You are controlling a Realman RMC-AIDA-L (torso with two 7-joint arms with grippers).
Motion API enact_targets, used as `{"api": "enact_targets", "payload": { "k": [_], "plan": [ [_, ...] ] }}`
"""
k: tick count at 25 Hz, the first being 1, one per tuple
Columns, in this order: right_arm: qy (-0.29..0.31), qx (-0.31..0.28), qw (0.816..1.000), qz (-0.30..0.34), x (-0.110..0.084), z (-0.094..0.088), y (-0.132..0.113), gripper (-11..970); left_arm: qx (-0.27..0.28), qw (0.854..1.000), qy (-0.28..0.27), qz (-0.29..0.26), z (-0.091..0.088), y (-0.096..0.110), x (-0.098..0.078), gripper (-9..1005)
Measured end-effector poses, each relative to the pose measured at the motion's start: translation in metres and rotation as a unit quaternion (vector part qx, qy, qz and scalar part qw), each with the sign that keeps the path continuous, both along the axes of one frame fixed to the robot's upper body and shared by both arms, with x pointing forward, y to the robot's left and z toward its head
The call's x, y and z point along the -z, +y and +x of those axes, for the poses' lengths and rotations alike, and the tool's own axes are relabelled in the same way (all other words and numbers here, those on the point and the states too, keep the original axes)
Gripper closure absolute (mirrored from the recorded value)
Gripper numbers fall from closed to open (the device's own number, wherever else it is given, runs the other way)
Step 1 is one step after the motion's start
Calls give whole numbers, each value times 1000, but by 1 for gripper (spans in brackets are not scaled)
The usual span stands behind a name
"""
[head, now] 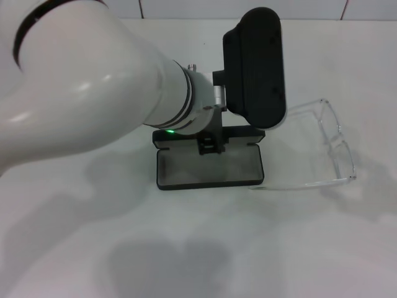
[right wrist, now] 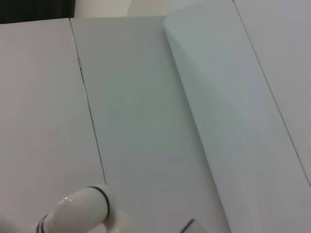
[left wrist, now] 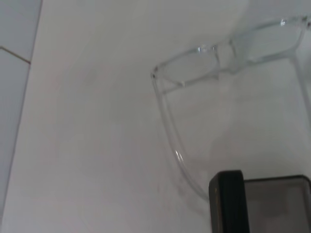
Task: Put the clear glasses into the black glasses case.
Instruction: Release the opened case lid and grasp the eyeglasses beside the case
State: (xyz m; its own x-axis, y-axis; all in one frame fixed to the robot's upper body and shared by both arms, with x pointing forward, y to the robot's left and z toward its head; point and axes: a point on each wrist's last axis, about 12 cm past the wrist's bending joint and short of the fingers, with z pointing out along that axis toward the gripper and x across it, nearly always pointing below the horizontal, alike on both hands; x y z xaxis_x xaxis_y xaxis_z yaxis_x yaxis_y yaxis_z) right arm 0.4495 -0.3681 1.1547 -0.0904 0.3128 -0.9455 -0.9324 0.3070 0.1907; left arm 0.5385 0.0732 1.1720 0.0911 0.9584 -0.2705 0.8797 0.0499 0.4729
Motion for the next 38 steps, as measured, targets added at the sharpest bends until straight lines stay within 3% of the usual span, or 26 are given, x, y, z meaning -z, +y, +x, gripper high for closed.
{"api": "enact_targets", "payload": {
  "k": [7, 12, 15, 17, 18, 19, 23, 26, 31, 34, 38],
  "plan": [
    [30, 20, 998, -52, -21, 7, -12, 91, 15, 997, 3, -70, -14, -1, -24, 475],
    [97, 53, 986, -127, -36, 26, -13, 91, 17, 978, 24, -204, -13, 19, -55, 465],
    [160, 72, 966, -190, -47, 41, -7, 91, 29, 946, 43, -319, -9, 40, -75, 464],
    [206, 84, 948, -228, -53, 52, -2, 91, 41, 916, 51, -396, -7, 59, -86, 466],
    [231, 86, 935, -255, -58, 60, 4, 91, 51, 890, 56, -449, -6, 75, -91, 467],
    [248, 90, 925, -272, -61, 64, 7, 91, 56, 874, 53, -480, -5, 87, -93, 469],
    [315, 101, 864, -379, -74, 88, 37, 91, 75, 798, 61, -595, -5, 139, -91, 475],
    [357, 117, 812, -446, -81, 109, 66, 91, 88, 762, 73, -638, -7, 167, -81, 479],
    [391, 125, 764, -498, -88, 136, 103, 91, 86, 728, 74, -676, -9, 191, -53, 485],
    [408, 129, 750, -504, -86, 147, 112, 101, 83, 722, 76, -682, -8, 193, -43, 489],
    [430, 128, 733, -512, -68, 164, 124, 121, 77, 719, 72, -687, -9, 194, -33, 493]
  ]
}}
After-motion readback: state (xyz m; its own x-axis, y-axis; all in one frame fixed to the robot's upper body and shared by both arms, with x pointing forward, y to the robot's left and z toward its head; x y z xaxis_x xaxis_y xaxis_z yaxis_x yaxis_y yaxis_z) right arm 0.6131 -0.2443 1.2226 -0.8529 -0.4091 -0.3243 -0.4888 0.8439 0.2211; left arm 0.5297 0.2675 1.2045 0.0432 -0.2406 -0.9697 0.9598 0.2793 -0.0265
